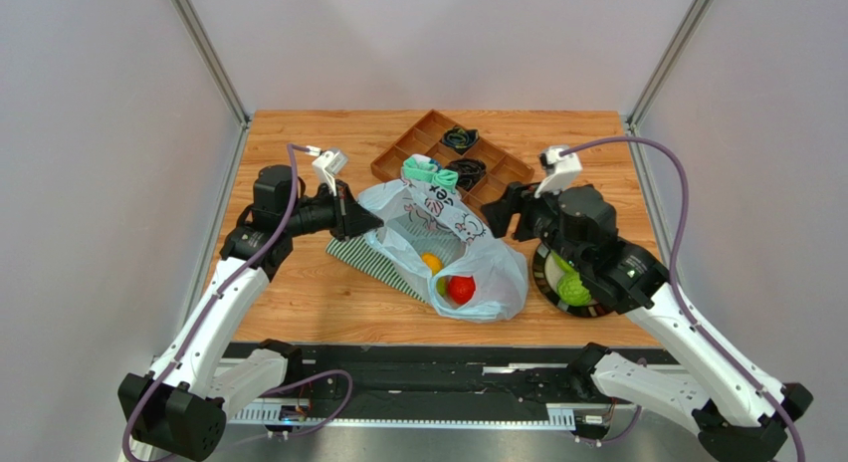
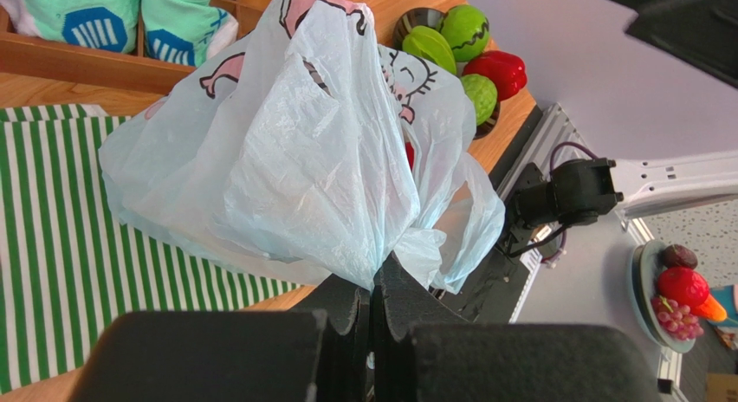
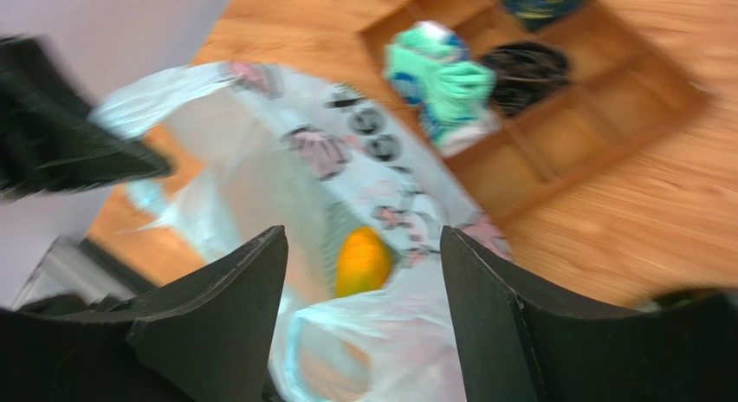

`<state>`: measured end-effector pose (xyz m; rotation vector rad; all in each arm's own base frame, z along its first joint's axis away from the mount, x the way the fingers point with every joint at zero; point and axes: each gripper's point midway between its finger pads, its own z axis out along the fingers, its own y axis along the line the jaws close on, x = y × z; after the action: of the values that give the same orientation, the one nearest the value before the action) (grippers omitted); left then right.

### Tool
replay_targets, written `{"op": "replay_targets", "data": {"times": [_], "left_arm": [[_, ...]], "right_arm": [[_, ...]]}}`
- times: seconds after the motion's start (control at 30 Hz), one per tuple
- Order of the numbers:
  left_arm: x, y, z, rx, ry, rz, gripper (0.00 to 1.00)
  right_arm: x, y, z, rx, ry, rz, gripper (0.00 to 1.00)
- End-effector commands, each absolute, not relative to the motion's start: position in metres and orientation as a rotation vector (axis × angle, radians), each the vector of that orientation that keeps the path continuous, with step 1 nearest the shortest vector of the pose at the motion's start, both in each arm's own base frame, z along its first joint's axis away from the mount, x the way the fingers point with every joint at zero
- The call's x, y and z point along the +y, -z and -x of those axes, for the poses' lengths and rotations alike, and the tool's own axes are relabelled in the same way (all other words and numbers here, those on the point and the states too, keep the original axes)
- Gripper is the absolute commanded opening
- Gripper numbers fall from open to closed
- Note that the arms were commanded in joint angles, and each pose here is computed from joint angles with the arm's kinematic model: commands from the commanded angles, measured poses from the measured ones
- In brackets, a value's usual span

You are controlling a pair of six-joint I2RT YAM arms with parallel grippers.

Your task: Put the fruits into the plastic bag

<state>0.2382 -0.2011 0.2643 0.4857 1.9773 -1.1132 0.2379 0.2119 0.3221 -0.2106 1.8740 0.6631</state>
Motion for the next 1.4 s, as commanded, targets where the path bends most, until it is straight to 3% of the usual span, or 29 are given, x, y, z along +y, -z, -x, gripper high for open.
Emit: {"op": "replay_targets", "data": {"times": [0.0,0.33,0.6,0.8,1.37], "left_arm": [[-0.2,-0.274,-0.241,1.936,1.095,-0.514,0.0],[-0.2,-0.272,-0.242,1.942,1.097,-0.51,0.0],[-0.2,-0.272,-0.243,1.942,1.093,-0.507,0.0],[-0.2,-0.271,-0.242,1.947,1.093,-0.507,0.0],[-0.198,-0.269,-0.244,1.954,1.083,-0.501,0.0]], "right_arm": [[0.139,-0.27,-0.247,2.052,-0.401,0.024,0.7],[0.055,-0.183,-0.258,2.344,0.029,-0.071,0.77],[0.04,-0.149,-0.272,2.436,0.226,0.019,0.81],[0.037,-0.124,-0.281,2.488,0.305,0.069,0.76],[0.017,-0.08,-0.306,2.592,0.617,0.223,0.76]]}}
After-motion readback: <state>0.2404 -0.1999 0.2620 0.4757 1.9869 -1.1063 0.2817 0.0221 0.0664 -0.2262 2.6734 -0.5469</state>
